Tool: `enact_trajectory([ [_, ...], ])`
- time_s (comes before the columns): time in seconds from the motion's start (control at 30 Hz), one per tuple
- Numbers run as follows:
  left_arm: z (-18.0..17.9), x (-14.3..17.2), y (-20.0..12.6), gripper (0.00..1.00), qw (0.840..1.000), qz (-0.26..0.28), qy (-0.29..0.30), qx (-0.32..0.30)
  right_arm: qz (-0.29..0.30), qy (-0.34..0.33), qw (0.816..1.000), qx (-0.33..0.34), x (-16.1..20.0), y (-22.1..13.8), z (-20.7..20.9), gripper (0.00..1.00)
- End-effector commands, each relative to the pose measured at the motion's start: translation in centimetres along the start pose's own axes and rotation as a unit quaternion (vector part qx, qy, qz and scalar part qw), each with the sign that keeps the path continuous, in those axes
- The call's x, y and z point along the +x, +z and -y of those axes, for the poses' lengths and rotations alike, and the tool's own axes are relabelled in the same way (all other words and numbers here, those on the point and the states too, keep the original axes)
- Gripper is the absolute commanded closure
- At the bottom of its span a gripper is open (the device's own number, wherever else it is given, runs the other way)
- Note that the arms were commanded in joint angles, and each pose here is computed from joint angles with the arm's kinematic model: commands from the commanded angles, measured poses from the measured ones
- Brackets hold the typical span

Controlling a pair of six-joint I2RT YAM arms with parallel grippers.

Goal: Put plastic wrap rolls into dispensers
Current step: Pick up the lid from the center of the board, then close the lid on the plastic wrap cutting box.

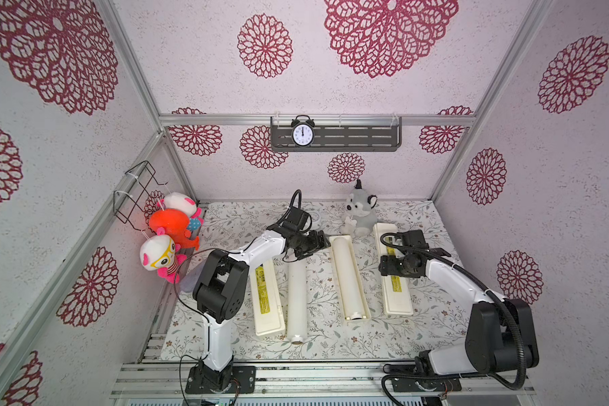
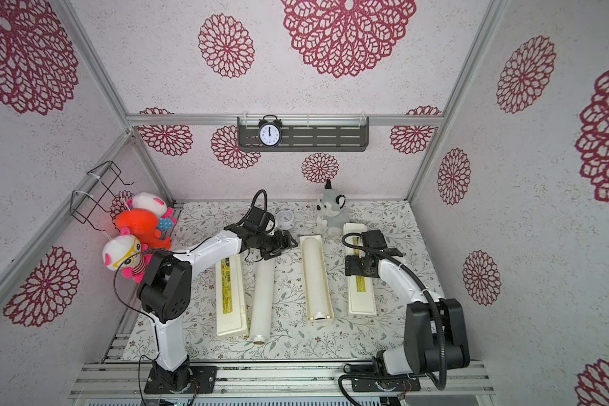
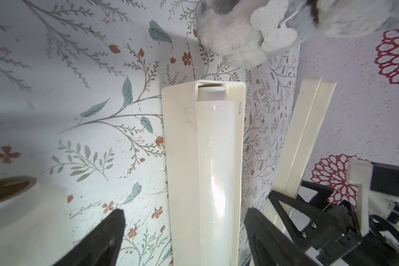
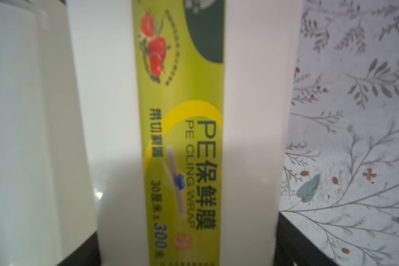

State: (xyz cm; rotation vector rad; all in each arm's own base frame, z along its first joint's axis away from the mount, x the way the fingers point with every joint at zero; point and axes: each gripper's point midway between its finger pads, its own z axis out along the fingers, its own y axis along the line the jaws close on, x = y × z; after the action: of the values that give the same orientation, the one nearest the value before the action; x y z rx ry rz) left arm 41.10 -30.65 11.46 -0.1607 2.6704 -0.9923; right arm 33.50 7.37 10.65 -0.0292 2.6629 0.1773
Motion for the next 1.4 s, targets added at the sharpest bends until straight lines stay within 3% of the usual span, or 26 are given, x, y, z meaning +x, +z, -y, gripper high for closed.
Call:
enact_trajectory([
  [0.0,2.3,-1.7,-2.8,0.13,0.998,0.038,0.009,0.046,0.008,-0.017,0.999,-0.039,-1.0,-2.0,-3.7,0.12],
  [0.2,2.7,-2.3,-3.9,0.13,0.994,0.052,-0.010,0.095,-0.010,-0.030,0.997,-0.066,-1.9,-0.8,-8.3,0.11],
  [0.33,2.7,-2.4,-3.9,0.12,0.994,0.055,-0.004,0.096,-0.031,-0.029,0.998,-0.055,-1.7,0.3,-9.8,0.11],
  [0.93,1.8,-2.5,-1.7,0.11,0.994,0.044,-0.002,0.102,-0.085,-0.012,0.996,-0.011,1.1,1.9,-12.4,0.10],
  [1.37,1.4,-2.1,-0.9,0.11,0.993,0.037,-0.014,0.115,-0.063,-0.020,0.997,0.030,1.9,1.7,-13.6,0.10],
])
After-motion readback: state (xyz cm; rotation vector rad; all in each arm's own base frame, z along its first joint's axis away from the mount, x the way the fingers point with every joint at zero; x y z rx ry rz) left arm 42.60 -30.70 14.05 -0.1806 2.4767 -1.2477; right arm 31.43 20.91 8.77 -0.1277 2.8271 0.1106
